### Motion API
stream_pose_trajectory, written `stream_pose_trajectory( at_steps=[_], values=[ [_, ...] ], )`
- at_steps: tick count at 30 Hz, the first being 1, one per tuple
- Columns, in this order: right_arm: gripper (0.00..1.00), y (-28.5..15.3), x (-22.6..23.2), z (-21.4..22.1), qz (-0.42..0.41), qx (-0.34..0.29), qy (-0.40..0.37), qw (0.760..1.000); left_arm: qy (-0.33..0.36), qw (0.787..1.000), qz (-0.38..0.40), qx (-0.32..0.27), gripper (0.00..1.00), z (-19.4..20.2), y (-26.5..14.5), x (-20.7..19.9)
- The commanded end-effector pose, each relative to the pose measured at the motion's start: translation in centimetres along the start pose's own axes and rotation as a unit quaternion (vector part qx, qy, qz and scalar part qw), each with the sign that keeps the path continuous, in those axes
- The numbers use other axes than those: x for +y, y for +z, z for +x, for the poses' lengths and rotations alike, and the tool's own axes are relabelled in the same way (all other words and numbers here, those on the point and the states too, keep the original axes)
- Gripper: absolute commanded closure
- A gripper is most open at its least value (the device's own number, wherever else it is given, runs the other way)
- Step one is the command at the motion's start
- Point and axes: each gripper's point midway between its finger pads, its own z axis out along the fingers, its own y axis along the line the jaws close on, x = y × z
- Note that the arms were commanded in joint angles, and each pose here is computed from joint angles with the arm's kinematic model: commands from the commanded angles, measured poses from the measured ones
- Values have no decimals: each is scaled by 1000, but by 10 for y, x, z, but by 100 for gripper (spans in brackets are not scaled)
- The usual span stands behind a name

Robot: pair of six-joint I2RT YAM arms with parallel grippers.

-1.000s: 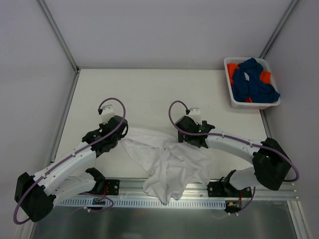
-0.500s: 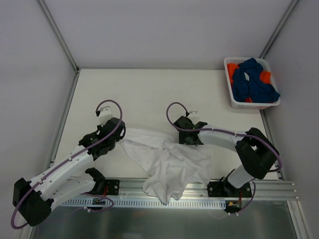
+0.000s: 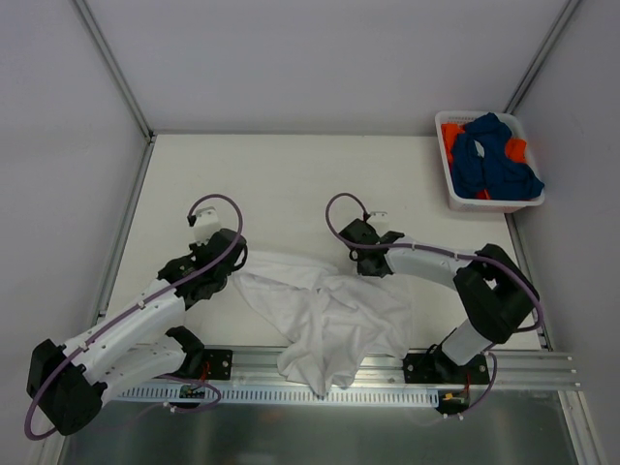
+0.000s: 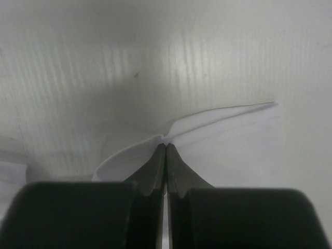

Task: Fold and stack the t-shirts
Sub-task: Flatten the tshirt out

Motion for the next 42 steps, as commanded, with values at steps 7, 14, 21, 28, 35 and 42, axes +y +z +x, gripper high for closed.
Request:
stream_pose_trajectory(
  at_steps=[7,14,21,28,35,42],
  values=[
    [100,-57,-42,-122,20,-97,13,995,-13,996,-25,-85,100,-76,-20,-8],
    [99,-109,-71,-171,22,-159,14,987,-12,993,-13,-115,100,-113,-36,-17],
    [99,-179,-99,-218,16,-233,35,972,-3,985,-6,-170,100,-171,-67,-21],
    [99,-285,-129,-279,2,-339,46,940,-28,970,17,-242,100,-246,-117,-24],
    [100,-392,-165,-299,-30,-430,59,901,-39,944,105,-311,100,-307,-192,-20],
    [99,-481,-183,-264,-145,-510,65,845,-34,885,301,-352,100,-324,-295,-22]
  ],
)
